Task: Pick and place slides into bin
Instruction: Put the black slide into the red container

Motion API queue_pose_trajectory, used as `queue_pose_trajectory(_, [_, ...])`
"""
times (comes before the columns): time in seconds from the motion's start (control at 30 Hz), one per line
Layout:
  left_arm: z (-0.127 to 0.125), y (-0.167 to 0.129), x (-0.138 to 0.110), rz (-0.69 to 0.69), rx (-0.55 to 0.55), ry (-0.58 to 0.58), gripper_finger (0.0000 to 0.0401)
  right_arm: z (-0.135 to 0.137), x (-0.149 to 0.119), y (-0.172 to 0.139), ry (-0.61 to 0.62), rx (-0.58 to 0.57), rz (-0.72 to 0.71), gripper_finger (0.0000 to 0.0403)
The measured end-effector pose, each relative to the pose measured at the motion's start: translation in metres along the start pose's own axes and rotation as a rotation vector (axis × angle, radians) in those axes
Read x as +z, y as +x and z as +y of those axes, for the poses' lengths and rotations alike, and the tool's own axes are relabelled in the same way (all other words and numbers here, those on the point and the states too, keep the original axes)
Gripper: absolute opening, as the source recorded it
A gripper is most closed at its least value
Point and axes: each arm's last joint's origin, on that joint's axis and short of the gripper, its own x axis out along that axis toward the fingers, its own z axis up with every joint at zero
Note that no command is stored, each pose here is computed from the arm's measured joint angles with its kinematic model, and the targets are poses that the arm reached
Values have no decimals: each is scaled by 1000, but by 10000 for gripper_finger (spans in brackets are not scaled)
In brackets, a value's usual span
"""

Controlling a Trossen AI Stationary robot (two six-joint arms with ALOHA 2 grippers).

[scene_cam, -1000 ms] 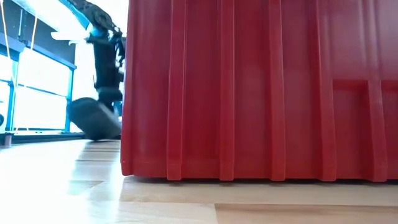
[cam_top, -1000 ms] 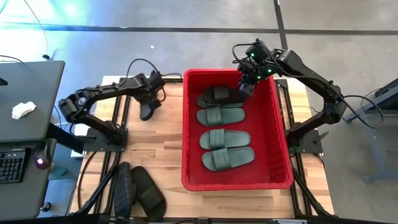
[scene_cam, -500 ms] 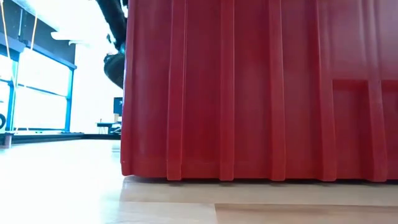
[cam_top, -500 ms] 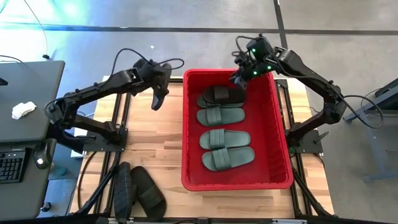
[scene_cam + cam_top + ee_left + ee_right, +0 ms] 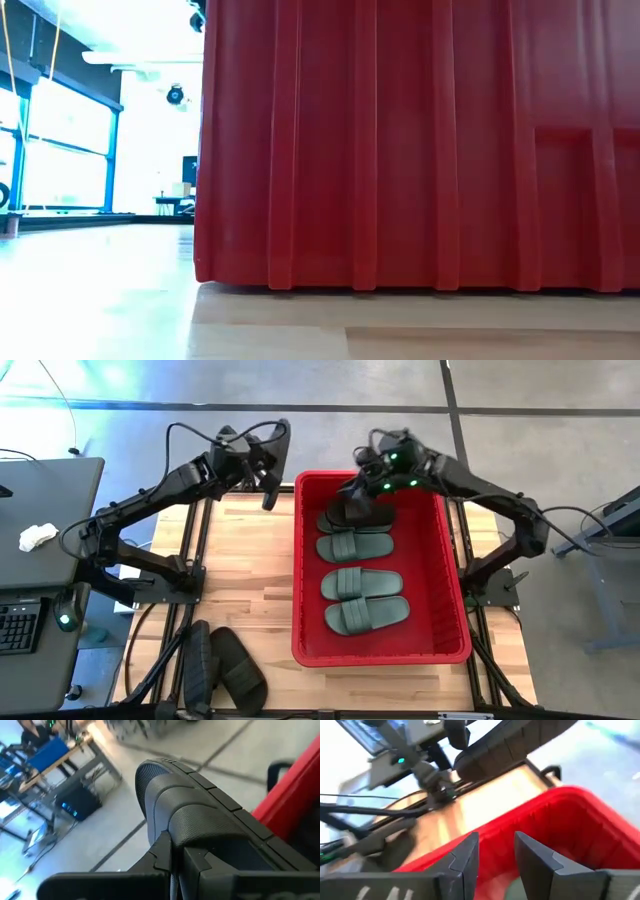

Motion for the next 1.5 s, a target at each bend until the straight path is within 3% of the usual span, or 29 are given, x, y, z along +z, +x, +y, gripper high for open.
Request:
queue_pose_trajectory(0.23, [1, 2, 15, -141, 14, -82, 0, 17, -4, 49, -51, -140, -70, 115])
queue_pose_trajectory(0.43, [2, 2, 20, -194, -11, -89, 0, 23, -7, 78, -65, -103, -108, 117])
queue_pose_trajectory(0.6, [2, 1, 20, -197, -20, -81, 0, 29, -10, 97, -66, -41, -130, 147])
queue_pose_trajectory(0.73, [1, 2, 20, -203, -38, -73, 0, 37, -14, 113, 0, 0, -151, 186])
queue_pose_trajectory(0.83, [1, 2, 20, -203, -37, -58, 0, 41, -14, 121, 120, 6, -193, 212])
queue_pose_trajectory(1.0, [1, 4, 19, -189, -7, -57, 0, 48, -7, 121, 242, 18, -310, 228])
queue_pose_trajectory(1.23, [-8, 19, 21, -178, 46, -68, 0, 52, -8, 121, 297, -83, -375, 229])
queue_pose_trajectory(1.5, [-27, 30, 27, -210, 119, -96, 0, 45, -18, 124, 234, -399, -378, 229])
